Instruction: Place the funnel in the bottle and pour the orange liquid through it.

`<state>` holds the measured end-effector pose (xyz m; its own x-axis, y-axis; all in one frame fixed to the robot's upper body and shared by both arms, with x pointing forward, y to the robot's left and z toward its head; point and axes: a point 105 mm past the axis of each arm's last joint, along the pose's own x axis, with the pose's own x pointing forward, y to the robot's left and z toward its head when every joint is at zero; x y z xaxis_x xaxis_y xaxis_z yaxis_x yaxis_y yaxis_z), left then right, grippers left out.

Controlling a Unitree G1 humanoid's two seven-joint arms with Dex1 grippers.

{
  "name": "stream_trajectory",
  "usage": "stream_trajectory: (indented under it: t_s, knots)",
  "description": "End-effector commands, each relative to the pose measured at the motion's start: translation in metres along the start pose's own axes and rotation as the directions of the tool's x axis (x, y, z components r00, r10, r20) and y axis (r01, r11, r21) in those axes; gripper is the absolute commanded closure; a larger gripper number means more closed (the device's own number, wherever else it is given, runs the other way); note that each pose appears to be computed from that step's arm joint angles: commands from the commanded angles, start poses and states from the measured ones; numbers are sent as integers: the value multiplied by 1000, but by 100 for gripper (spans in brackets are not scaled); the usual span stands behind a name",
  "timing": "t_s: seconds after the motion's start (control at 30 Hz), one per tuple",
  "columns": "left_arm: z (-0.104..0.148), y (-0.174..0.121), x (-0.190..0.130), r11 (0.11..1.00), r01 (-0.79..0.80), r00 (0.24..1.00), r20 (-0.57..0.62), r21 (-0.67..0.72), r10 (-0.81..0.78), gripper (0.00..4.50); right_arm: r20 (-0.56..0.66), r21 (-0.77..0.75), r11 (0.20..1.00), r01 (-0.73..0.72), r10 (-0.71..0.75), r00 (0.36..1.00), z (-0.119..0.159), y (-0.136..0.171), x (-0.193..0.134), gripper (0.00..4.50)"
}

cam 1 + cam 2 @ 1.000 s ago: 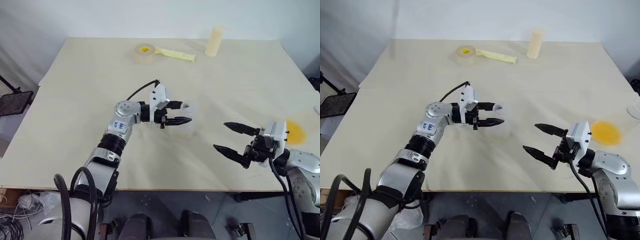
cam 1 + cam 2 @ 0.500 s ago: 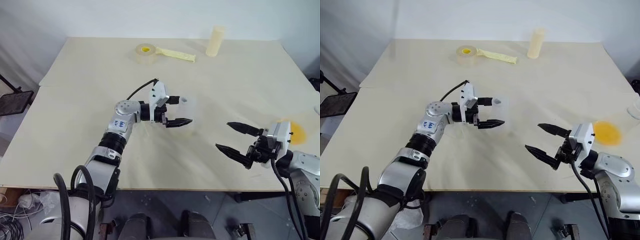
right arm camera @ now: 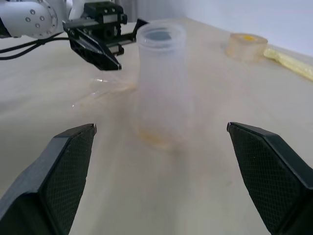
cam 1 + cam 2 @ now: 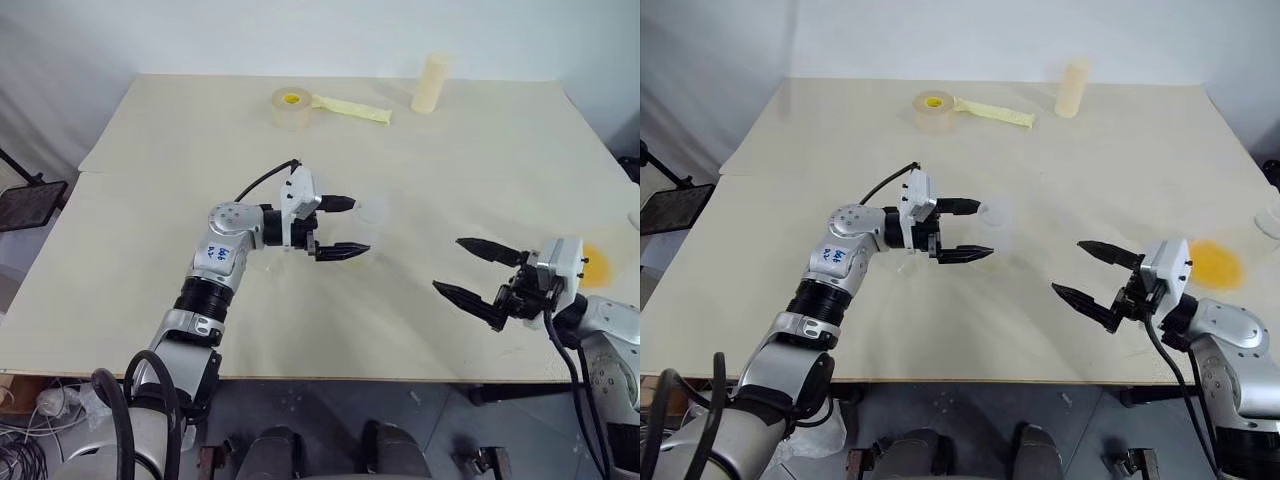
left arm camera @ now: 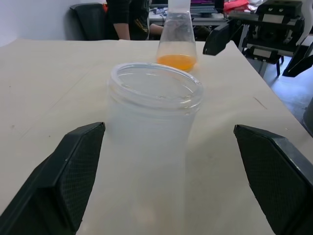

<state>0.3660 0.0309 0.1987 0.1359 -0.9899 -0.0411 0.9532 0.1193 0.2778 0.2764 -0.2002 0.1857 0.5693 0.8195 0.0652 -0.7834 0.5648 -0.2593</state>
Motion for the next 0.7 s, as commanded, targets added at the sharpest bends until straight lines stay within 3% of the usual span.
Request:
stream_trajectory:
  t_s: [0.03, 0.7]
  knots:
    - [14, 8, 1, 999, -29, 999, 27, 43, 28, 2, 19, -24, 1000, 1, 0, 1000, 5, -3, 1, 0]
    - [11, 27, -30, 988, -140, 990, -24, 58, 142, 2, 12, -30, 1000, -2, 2, 1000, 2, -2, 7, 0]
